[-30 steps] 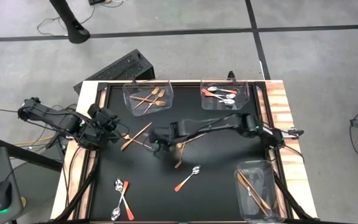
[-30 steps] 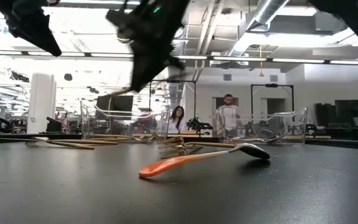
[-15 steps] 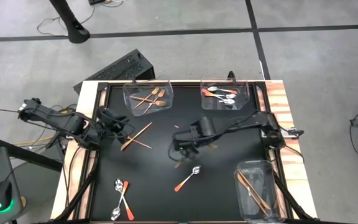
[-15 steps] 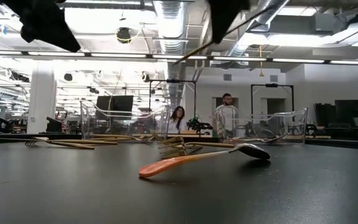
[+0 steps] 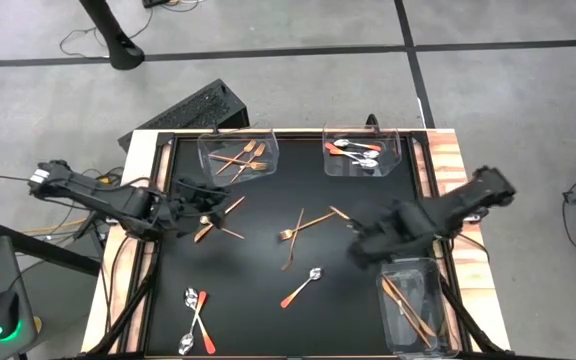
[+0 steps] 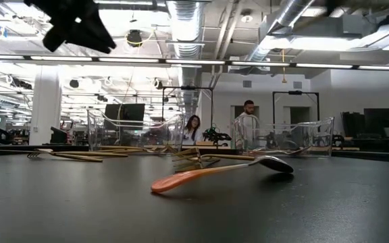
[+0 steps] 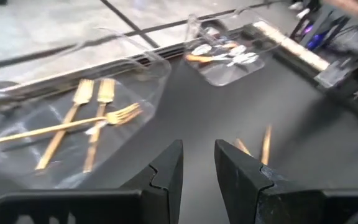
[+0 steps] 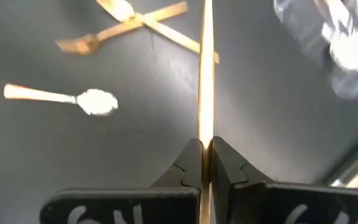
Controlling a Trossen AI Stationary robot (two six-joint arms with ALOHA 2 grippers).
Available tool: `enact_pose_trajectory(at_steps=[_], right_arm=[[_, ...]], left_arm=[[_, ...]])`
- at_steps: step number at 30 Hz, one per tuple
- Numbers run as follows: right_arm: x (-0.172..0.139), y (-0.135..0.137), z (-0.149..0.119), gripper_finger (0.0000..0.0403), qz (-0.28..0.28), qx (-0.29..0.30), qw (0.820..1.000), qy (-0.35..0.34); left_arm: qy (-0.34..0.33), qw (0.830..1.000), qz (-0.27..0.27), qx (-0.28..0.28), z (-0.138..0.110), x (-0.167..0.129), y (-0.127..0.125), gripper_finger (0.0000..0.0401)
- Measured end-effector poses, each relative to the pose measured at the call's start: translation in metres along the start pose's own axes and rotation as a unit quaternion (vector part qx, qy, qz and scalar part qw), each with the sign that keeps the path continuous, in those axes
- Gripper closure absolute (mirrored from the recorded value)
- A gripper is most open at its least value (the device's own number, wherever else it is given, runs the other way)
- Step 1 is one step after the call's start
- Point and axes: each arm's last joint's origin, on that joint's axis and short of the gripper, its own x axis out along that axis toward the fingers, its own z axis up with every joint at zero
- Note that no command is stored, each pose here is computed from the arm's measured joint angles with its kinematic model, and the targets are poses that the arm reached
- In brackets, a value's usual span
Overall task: Sort silverware by color (type)
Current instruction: Put the gold table knife into the bottom left transparent bin
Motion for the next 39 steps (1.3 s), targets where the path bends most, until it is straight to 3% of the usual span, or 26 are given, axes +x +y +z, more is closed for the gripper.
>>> enact_pose_trajectory(at_steps=[5, 12, 21, 25, 29, 39], right_arm=[[-0.008, -0.026, -0.06, 0.0382, 0.025, 0.061, 0.998, 0.021], [-0.016, -0.044, -0.135, 0.0382, 0.06, 0.09, 0.993, 0.053], [-0.015, -0.03, -0.2, 0.0382, 0.085, 0.093, 0.99, 0.061], [-0.009, -0.011, -0.217, 0.0382, 0.099, 0.077, 0.99, 0.066], [0.003, 0.001, -0.225, 0.0377, 0.071, 0.081, 0.993, 0.056], [0.023, 0.018, -0.208, 0.0352, 0.028, 0.105, 0.993, 0.041]], left_arm=[[-0.004, 0.999, -0.035, -0.039, -0.001, 0.014, -0.021, 0.0321], [0.023, 0.996, -0.067, -0.062, -0.017, 0.037, -0.047, 0.0321], [0.032, 0.99, -0.092, -0.103, -0.041, 0.067, -0.074, 0.0321], [0.029, 0.988, -0.092, -0.123, -0.044, 0.075, -0.077, 0.0321], [0.026, 0.986, -0.093, -0.134, -0.041, 0.08, -0.076, 0.0321], [0.059, 0.982, -0.115, -0.136, -0.032, 0.09, -0.071, 0.0321]])
